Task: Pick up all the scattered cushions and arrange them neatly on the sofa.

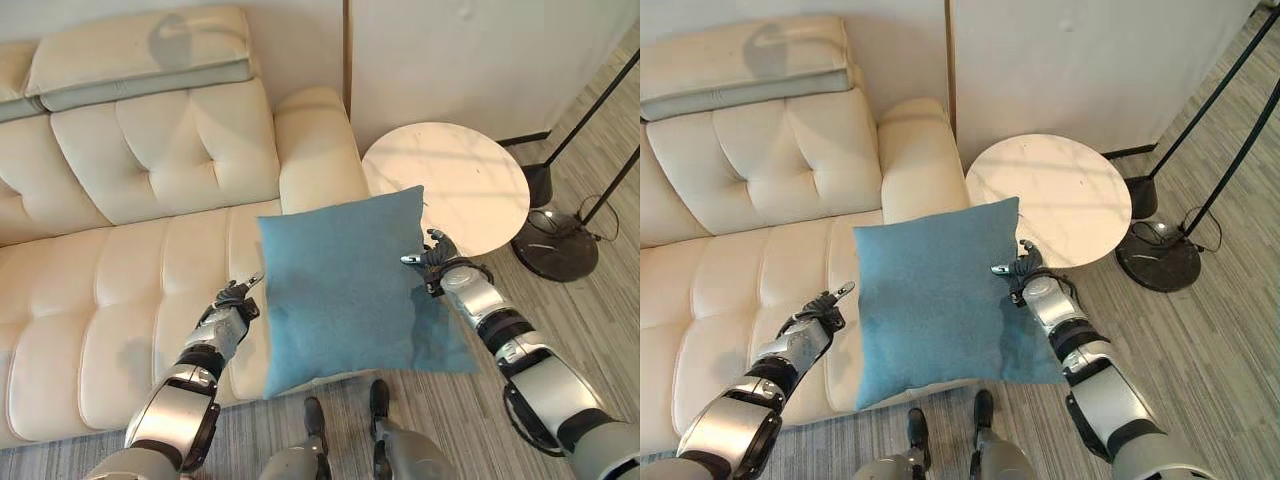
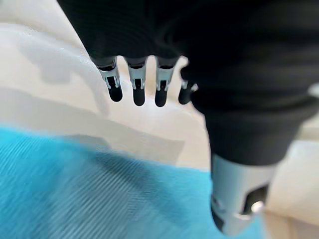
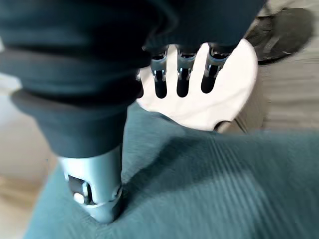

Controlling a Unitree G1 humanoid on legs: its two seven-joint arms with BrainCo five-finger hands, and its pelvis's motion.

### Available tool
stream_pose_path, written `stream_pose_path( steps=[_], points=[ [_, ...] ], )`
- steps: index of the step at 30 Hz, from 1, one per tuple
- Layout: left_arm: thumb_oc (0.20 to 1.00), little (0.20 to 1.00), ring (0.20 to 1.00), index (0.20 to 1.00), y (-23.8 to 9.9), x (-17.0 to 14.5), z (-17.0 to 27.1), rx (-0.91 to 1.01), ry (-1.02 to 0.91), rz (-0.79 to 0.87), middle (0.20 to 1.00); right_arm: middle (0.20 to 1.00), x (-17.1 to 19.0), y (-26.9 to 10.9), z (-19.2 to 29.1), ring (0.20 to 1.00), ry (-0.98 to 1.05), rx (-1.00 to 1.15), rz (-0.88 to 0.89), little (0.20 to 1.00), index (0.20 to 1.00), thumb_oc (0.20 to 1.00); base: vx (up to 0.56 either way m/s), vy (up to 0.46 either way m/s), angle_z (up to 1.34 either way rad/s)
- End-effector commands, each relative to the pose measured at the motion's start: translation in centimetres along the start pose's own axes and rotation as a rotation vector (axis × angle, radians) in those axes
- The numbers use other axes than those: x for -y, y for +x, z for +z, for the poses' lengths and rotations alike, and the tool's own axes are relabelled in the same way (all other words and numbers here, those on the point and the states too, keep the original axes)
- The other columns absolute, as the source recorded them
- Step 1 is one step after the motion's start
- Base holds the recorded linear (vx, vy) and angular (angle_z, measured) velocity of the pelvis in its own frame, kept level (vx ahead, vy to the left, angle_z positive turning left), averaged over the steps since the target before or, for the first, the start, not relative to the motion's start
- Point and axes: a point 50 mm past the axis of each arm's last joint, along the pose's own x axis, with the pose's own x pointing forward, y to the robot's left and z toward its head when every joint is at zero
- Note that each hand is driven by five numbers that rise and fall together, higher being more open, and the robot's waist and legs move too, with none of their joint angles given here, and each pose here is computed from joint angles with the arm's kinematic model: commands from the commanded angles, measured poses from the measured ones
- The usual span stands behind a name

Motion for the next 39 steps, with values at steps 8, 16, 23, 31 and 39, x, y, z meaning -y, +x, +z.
stream_pose_path(
  steps=[8, 16, 23, 31, 39],
  points=[
    [1.0, 1.0, 1.0, 1.0, -1.2, 6.1, -2.2, -0.042, 0.049, -0.144, 1.0, 1.0, -8.6, -3.1, 2.4, 1.0, 0.212, 0.106, 0.273, 1.0, 1.0, 1.0, -0.01, 0.007, 0.0],
    [0.2, 0.2, 0.2, 0.2, -4.6, 11.2, -6.8, -0.092, 0.053, -0.404, 0.2, 1.0, -15.6, -8.9, 0.1, 1.0, 0.55, 0.013, 0.67, 1.0, 1.0, 1.0, 0.0, 0.002, 0.02],
    [0.2, 0.2, 0.2, 0.2, -5.8, 12.2, -8.4, -0.111, 0.073, -0.476, 0.2, 0.282, -16.7, -9.5, -0.3, 0.282, 0.509, 0.01, 0.702, 0.282, 0.282, 0.282, -0.04, 0.009, 0.05],
    [0.2, 0.2, 0.2, 0.2, -5.9, 11.8, -8.6, -0.078, 0.126, -0.48, 0.2, 0.2, -16.3, -9.3, -0.1, 0.2, 0.464, 0.053, 0.685, 0.2, 0.2, 0.2, -0.03, 0.015, 0.06],
    [0.2, 0.2, 0.2, 0.2, -7.0, 10.2, -7.4, 0.086, 0.217, -0.475, 0.2, 0.2, -15.1, -10.4, 1.0, 0.2, 0.426, 0.187, 0.686, 0.2, 0.2, 0.2, -0.05, 0.088, 0.02]
  ],
)
